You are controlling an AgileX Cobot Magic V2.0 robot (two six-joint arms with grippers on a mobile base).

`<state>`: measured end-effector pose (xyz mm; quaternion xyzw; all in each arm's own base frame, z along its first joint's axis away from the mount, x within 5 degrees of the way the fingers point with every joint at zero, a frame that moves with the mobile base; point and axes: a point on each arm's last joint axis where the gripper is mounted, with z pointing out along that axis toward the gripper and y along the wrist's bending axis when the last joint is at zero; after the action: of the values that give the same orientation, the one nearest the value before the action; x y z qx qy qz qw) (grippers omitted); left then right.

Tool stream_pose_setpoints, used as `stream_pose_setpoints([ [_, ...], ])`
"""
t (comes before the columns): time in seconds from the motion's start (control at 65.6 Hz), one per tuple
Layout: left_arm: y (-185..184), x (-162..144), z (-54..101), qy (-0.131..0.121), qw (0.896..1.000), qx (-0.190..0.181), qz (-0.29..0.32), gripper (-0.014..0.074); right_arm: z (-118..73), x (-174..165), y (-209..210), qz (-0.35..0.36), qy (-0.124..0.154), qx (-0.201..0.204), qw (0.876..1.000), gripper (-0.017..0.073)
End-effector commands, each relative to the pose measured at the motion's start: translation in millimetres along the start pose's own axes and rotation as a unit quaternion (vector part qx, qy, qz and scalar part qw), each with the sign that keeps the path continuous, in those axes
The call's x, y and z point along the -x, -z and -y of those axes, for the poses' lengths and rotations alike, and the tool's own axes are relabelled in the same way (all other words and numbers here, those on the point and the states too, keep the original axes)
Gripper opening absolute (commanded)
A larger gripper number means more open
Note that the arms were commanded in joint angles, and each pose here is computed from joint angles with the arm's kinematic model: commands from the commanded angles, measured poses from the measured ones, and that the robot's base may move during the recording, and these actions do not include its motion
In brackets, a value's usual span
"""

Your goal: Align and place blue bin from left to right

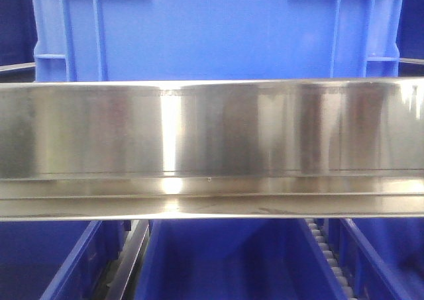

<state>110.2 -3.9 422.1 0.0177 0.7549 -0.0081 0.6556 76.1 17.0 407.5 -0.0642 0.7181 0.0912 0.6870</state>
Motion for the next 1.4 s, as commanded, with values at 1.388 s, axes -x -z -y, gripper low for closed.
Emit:
stream_pose_setpoints([
  [1.388,-277,67,85.1,0.05,0.969,-0.013,-0.24,-0.0111,-76.4,36,-290,-0.324,0.008,0.01,0.946,-0.0062],
])
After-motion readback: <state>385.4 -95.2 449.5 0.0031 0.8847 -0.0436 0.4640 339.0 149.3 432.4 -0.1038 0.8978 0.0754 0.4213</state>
